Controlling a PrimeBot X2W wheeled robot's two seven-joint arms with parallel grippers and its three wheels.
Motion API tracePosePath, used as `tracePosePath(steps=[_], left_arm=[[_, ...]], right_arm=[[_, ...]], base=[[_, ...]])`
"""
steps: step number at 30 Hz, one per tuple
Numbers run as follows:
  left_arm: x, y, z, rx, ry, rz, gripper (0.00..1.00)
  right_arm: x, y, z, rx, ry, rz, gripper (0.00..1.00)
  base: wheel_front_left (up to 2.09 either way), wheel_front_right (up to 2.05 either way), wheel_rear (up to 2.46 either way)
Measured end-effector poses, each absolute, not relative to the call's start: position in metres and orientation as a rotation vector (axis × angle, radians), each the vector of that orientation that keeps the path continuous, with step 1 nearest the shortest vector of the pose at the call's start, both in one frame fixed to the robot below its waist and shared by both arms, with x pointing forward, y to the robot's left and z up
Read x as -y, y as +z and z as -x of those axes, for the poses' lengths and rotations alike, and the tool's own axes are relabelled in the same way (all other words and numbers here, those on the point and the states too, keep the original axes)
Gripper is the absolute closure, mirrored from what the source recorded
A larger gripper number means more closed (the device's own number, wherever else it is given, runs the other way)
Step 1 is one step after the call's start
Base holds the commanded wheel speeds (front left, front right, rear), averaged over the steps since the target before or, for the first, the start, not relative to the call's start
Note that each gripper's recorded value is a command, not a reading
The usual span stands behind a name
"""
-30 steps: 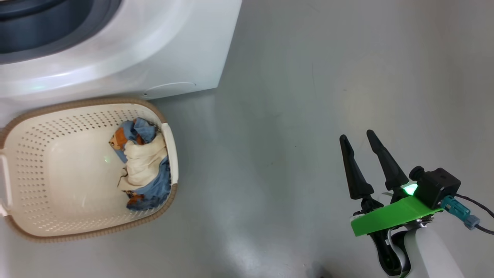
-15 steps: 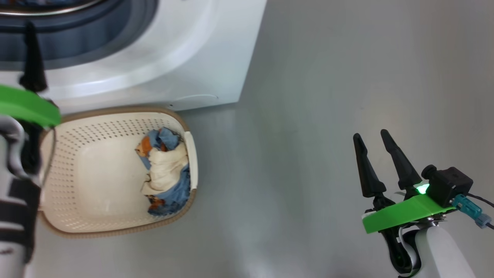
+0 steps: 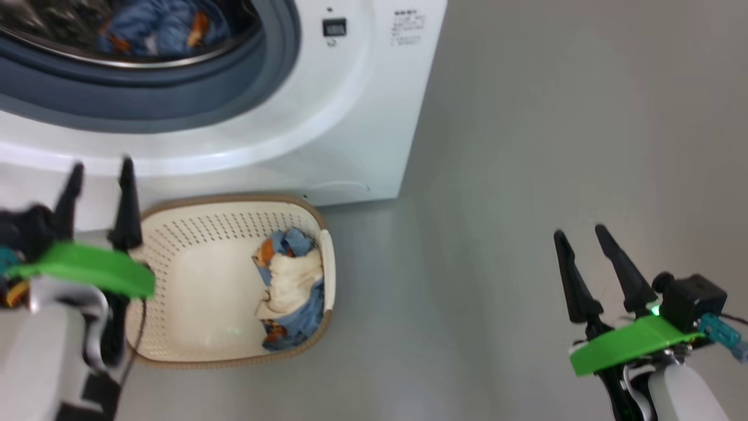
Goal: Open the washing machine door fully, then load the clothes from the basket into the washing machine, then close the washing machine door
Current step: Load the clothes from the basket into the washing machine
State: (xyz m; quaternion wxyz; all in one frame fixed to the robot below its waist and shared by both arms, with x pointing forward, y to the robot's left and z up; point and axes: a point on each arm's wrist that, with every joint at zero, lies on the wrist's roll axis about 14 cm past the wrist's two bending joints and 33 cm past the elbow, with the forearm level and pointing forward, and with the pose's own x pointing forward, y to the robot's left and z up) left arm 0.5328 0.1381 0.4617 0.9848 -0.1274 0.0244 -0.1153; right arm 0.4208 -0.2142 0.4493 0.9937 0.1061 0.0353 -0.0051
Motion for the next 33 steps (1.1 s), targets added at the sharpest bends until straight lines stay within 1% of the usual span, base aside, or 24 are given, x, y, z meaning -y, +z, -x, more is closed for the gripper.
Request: tracePosePath(steps=[9,17,25,33], left_arm=[[-0.160,0.461,-0.471,-0.066,-0.178,0.234,0.00],[-0.183,0.465,-0.425,-0.060,-0.113,0.234,0.00],[-0.203,0.473,-0.390,-0.036,-0.060,0.223,0.00],[-0.217,0.475,-0.363,-0.019,-0.009,0.229,0.00]], right_arm=[[0.211,0.459,-0.400,-0.060,0.012,-0.215,0.00],[0.211,0.466,-0.383,-0.051,0.026,-0.210,0.00],[0.209,0.468,-0.368,-0.051,0.042,-0.204,0.00],[0.212,0.472,-0.362,-0.040,0.039,-0.202,0.00]], base=[[0.00,0.00,0.00],[0.00,0.00,0.00],[0.00,0.00,0.00],[0.00,0.00,0.00]])
